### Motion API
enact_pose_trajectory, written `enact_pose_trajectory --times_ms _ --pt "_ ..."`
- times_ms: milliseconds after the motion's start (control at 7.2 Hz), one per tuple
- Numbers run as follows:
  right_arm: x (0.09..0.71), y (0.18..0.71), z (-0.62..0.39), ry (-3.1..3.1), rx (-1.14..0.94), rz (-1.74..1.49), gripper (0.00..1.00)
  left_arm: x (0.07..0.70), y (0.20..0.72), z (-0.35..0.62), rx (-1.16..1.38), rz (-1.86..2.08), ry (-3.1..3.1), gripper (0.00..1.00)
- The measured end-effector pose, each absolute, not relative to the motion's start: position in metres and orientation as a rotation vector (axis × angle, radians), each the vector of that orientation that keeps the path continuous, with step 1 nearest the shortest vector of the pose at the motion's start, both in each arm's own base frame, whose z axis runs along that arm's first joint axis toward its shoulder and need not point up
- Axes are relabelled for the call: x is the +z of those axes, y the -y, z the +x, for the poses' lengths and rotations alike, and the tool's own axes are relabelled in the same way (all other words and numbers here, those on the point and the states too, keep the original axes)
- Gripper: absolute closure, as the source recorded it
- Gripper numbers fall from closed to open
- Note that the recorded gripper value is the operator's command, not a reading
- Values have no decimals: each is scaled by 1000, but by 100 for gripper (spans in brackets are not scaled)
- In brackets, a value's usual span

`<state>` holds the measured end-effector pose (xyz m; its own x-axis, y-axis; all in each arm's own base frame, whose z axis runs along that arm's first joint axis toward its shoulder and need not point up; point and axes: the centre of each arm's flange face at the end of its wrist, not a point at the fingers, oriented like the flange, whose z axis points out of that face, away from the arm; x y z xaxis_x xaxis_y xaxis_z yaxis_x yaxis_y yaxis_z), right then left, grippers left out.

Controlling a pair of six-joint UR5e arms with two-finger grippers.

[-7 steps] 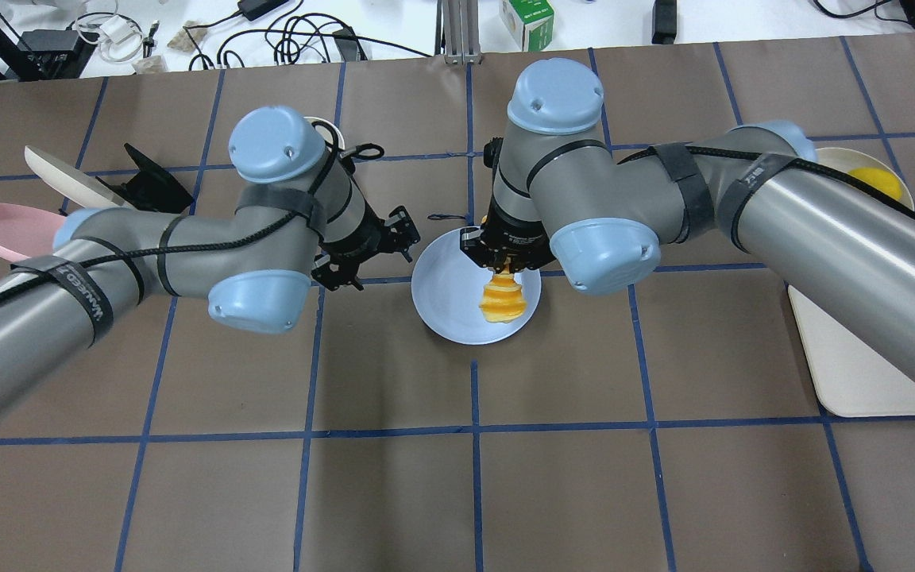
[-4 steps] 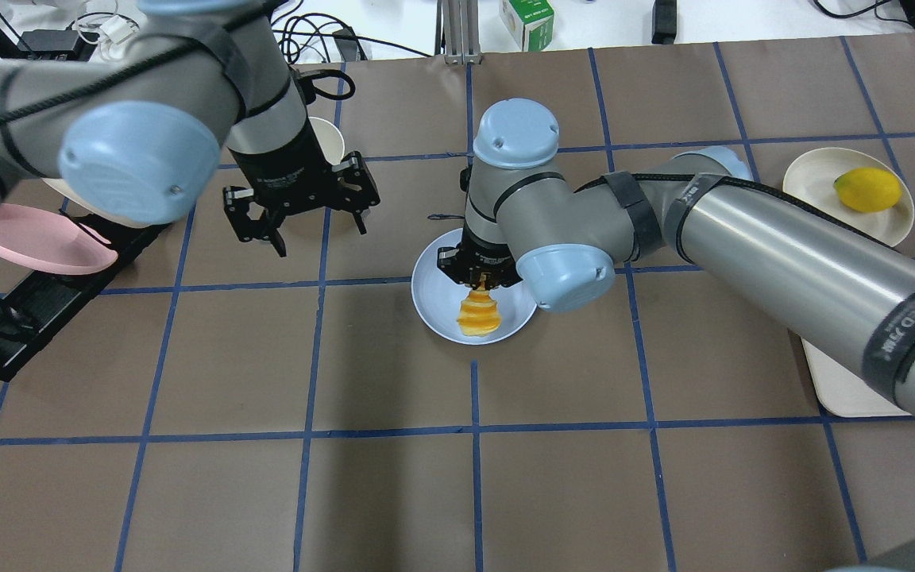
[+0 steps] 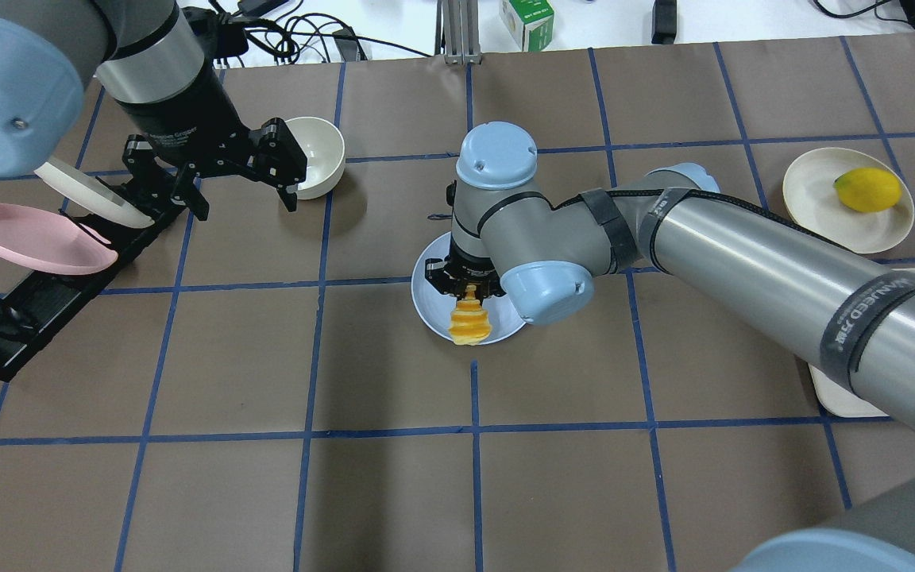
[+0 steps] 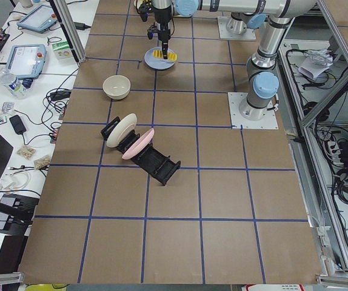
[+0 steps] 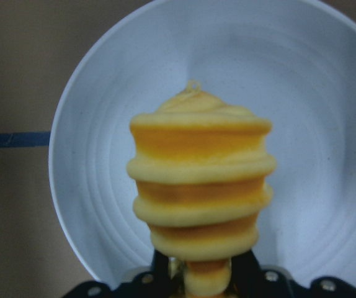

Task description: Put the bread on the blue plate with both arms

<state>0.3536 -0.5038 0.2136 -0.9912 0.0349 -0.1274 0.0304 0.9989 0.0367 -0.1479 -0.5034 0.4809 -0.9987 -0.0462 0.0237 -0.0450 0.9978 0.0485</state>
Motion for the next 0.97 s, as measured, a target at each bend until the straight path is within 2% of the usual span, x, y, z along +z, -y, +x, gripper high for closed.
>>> enact_pose_trajectory --times_ms 556,972 --pt "233 510 341 -3049 -20 49 0 480 513 -138 -7 15 3127 0" --pt "317 504 266 -3134 19 91 0 480 512 -138 -6 12 3125 0"
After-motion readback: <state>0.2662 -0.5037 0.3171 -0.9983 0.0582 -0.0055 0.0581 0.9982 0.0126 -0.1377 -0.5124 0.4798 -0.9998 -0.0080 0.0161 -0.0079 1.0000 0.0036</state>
